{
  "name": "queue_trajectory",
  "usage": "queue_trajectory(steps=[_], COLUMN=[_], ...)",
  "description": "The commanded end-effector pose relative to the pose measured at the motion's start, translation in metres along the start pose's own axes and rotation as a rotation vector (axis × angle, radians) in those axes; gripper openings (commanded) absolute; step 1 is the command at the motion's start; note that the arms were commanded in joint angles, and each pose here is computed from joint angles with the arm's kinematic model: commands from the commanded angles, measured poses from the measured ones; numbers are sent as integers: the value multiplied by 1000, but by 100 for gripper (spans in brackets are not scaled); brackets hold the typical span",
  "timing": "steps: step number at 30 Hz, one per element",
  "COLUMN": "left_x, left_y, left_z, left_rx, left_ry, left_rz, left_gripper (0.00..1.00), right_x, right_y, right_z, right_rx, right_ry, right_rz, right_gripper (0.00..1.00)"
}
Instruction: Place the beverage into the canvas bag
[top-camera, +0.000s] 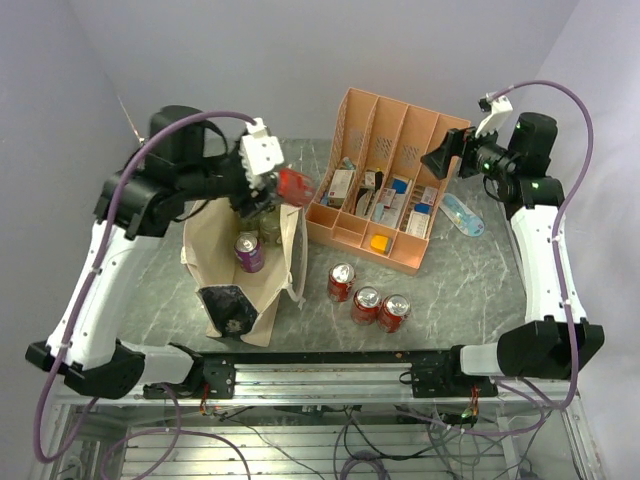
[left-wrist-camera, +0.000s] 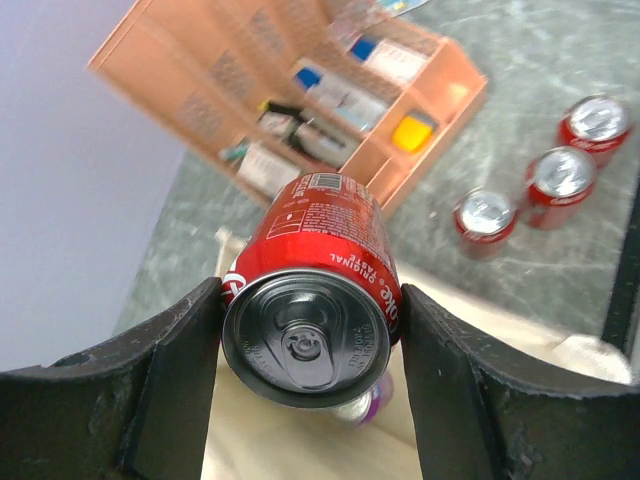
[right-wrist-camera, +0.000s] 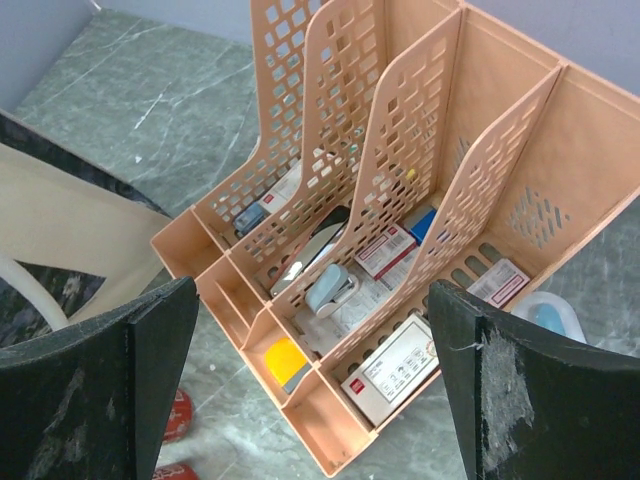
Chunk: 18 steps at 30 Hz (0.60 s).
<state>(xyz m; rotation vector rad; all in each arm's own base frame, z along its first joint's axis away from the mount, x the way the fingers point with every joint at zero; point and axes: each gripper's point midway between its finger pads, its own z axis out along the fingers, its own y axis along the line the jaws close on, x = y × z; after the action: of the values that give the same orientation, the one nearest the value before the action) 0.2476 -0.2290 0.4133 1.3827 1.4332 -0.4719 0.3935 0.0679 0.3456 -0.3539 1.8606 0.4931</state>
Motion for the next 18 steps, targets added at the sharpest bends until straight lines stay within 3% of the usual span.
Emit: queue_trajectory(steps=[1,9,18], left_x=[6,88,139], left_y=[24,7,-39], left_z=[-36,-42,-41], left_rx=[-132,-103,84], left_ry=[-21,291,494], left_rz=[-6,-81,-145], left_gripper=[7,7,7], right_x=[-18,-20,-22], right_y=[-3,20,26], right_z=[5,21,52], right_rx=[-9,-76,-170], right_ry=[-30,-16,0], right_rz=[-40,-95,-83], right_gripper=[97,97,97])
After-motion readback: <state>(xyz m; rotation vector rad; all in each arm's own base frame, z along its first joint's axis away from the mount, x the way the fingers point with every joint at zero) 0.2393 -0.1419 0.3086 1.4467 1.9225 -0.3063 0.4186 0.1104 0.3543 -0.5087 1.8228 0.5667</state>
